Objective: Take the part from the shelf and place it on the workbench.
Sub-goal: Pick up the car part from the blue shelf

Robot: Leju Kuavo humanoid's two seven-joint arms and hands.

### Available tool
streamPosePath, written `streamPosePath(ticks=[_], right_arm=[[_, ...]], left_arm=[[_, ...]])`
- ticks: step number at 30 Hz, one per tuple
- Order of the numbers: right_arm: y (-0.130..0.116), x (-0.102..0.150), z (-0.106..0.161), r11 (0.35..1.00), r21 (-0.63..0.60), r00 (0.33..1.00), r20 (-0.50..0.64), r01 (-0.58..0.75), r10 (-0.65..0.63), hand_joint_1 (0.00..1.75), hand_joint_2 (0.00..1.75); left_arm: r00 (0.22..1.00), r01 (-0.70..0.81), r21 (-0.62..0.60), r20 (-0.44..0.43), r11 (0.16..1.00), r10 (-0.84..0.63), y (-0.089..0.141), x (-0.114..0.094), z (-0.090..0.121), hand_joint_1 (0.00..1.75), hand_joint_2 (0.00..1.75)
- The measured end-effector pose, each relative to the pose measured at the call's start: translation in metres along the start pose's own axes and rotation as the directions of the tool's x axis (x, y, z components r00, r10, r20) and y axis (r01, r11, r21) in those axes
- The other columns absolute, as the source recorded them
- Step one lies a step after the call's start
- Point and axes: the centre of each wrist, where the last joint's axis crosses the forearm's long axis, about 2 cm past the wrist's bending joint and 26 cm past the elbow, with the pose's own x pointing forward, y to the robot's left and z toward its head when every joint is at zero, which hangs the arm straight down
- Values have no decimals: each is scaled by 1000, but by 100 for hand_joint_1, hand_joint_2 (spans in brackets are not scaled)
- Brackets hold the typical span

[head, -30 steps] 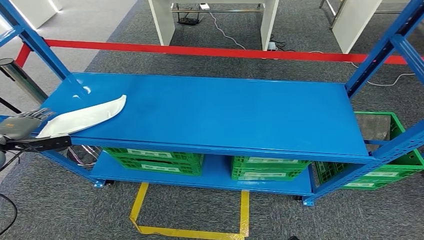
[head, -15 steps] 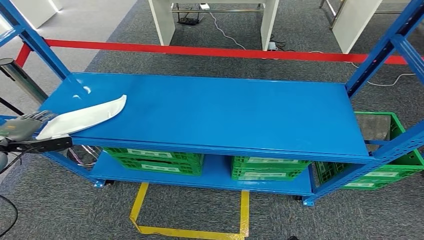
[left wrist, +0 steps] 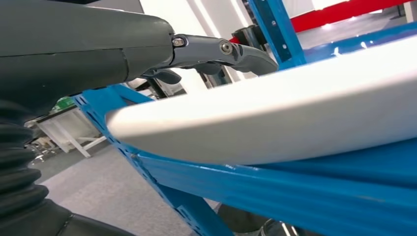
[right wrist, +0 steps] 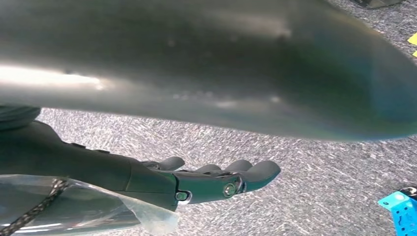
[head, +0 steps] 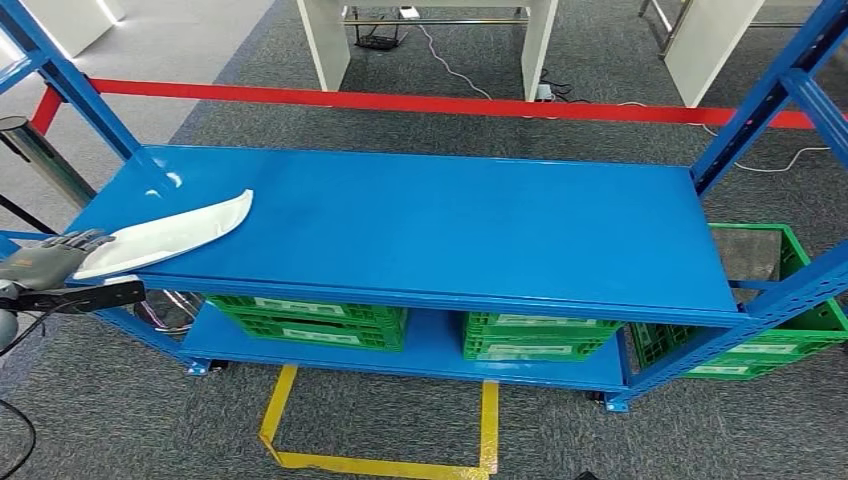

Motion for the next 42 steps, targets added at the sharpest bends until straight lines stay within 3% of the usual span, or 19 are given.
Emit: streamPosePath(ticks=[4,9,13,42], right_arm=[[0,0,0,1000,0,1000,4,0,0,0,0],[0,0,0,1000,-1,1000,6,1,-1,0,0],[0,0,0,1000,-2,1000,5,4,-4,0,0],[0,0,0,1000,1,1000,10,-8,8,0,0]], left_arm=[[1000,0,-8,-6,1000,0,-1,-1,0,0,0],[1000,-1,-13,-13,1000,1,-2,-3,0,0,0],[1000,-1,-12,-19,1000,0,-3,-3,1,0,175],[1000,2,-9,-27,1000,-2,-3,-5,2,0,175]])
